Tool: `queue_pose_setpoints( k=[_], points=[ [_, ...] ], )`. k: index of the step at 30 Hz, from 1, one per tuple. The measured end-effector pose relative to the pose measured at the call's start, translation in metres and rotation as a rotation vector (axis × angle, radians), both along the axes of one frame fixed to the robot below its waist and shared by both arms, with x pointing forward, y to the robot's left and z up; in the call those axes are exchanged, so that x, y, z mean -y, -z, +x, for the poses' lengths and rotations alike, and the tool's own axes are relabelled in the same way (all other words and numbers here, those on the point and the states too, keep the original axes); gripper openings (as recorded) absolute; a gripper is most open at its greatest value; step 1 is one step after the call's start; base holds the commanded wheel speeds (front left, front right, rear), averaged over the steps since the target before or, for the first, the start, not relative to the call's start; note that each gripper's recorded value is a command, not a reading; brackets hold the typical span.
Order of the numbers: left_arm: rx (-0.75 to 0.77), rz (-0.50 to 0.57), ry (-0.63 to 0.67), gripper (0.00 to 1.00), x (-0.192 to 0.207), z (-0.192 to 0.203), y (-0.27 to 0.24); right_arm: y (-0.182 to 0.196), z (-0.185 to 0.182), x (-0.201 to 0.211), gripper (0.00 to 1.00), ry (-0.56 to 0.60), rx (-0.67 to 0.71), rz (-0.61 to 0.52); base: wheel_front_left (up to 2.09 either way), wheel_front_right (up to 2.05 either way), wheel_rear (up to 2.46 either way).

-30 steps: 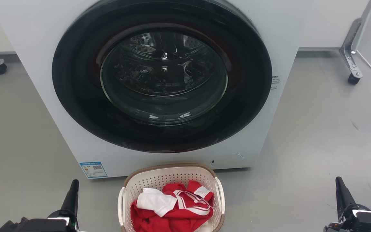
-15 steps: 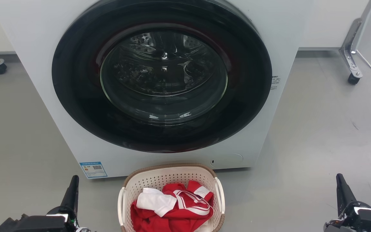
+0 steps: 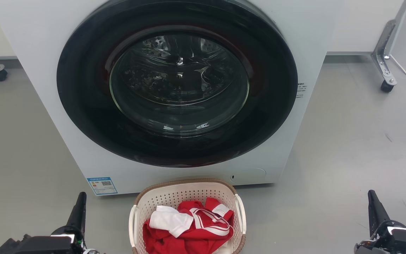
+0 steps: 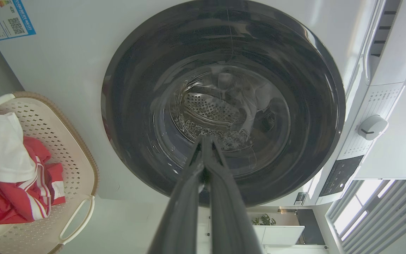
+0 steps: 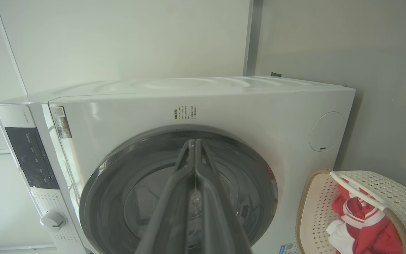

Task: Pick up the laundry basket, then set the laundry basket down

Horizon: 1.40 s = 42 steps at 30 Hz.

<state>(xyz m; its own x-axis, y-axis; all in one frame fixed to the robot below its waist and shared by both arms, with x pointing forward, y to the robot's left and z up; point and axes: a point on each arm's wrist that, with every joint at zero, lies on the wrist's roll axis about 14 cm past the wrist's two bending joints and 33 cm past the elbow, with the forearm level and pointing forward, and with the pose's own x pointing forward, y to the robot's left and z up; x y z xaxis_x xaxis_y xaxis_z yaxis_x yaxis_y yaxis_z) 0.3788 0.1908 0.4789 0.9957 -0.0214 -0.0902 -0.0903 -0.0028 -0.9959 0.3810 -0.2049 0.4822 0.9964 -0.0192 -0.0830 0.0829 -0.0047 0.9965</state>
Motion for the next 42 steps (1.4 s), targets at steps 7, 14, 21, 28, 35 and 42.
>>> queue_pose_setpoints(
  k=[7, 14, 21, 28, 35, 42],
  points=[
    [0.000, 0.000, 0.000, 0.00, 0.0000, 0.0000, 0.0000, 0.0000, 0.0000, 0.0000, 0.00, 0.000, 0.000, 0.000, 0.00, 0.00, 0.00],
    [0.000, 0.000, 0.000, 0.00, 0.0000, 0.0000, 0.0000, 0.0000, 0.0000, 0.0000, 0.00, 0.000, 0.000, 0.000, 0.00, 0.00, 0.00],
    [0.000, 0.000, 0.000, 0.00, 0.0000, 0.0000, 0.0000, 0.0000, 0.0000, -0.0001, 0.00, 0.000, 0.000, 0.000, 0.00, 0.00, 0.00],
    [0.000, 0.000, 0.000, 0.00, 0.0000, 0.0000, 0.0000, 0.0000, 0.0000, -0.0001, 0.00, 0.000, 0.000, 0.000, 0.00, 0.00, 0.00],
    [0.000, 0.000, 0.000, 0.00, 0.0000, 0.0000, -0.0001, -0.0001, 0.0000, -0.0001, 0.00, 0.000, 0.000, 0.002, 0.00, 0.00, 0.00],
    [0.000, 0.000, 0.000, 0.00, 0.0000, 0.0000, -0.0001, 0.0000, 0.0000, -0.0001, 0.00, 0.000, 0.000, 0.002, 0.00, 0.00, 0.00]
  ],
)
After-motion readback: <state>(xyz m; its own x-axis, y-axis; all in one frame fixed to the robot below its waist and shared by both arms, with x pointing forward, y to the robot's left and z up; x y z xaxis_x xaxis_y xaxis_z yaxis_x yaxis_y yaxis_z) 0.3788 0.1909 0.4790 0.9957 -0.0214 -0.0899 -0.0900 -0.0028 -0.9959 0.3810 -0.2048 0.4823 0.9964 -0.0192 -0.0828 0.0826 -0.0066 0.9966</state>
